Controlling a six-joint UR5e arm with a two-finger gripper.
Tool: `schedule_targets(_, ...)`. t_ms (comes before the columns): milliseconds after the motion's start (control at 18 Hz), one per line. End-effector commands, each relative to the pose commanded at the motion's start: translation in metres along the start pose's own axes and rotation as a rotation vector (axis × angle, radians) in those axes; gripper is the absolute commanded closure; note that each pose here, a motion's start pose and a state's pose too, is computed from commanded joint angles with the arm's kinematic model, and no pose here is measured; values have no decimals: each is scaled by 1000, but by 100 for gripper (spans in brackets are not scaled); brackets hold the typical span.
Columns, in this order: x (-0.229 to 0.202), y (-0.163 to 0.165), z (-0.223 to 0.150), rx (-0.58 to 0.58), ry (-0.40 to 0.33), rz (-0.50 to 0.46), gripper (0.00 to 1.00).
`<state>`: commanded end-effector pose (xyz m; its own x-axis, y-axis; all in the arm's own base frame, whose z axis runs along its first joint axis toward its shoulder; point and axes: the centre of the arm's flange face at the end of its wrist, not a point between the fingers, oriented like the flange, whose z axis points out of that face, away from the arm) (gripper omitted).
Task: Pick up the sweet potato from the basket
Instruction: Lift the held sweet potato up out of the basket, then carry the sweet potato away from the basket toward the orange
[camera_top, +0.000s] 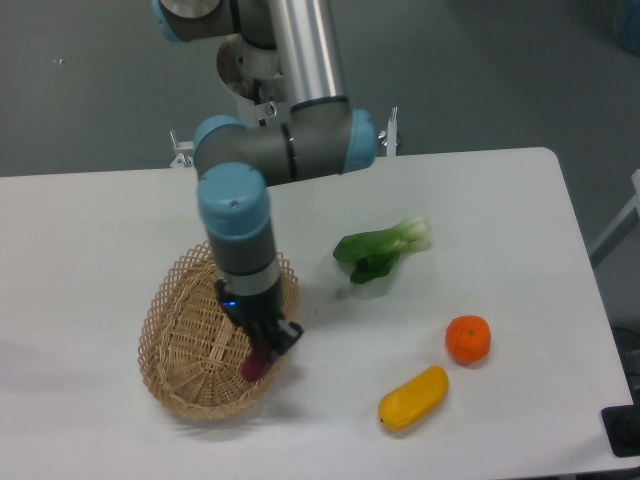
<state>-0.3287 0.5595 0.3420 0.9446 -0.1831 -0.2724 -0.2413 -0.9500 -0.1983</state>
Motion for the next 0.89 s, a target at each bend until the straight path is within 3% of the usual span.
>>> schedule_targets(611,-108,144,-26,-40,11,120,83)
schedule_targets(889,-133,176,-35,-39,-1,146,83)
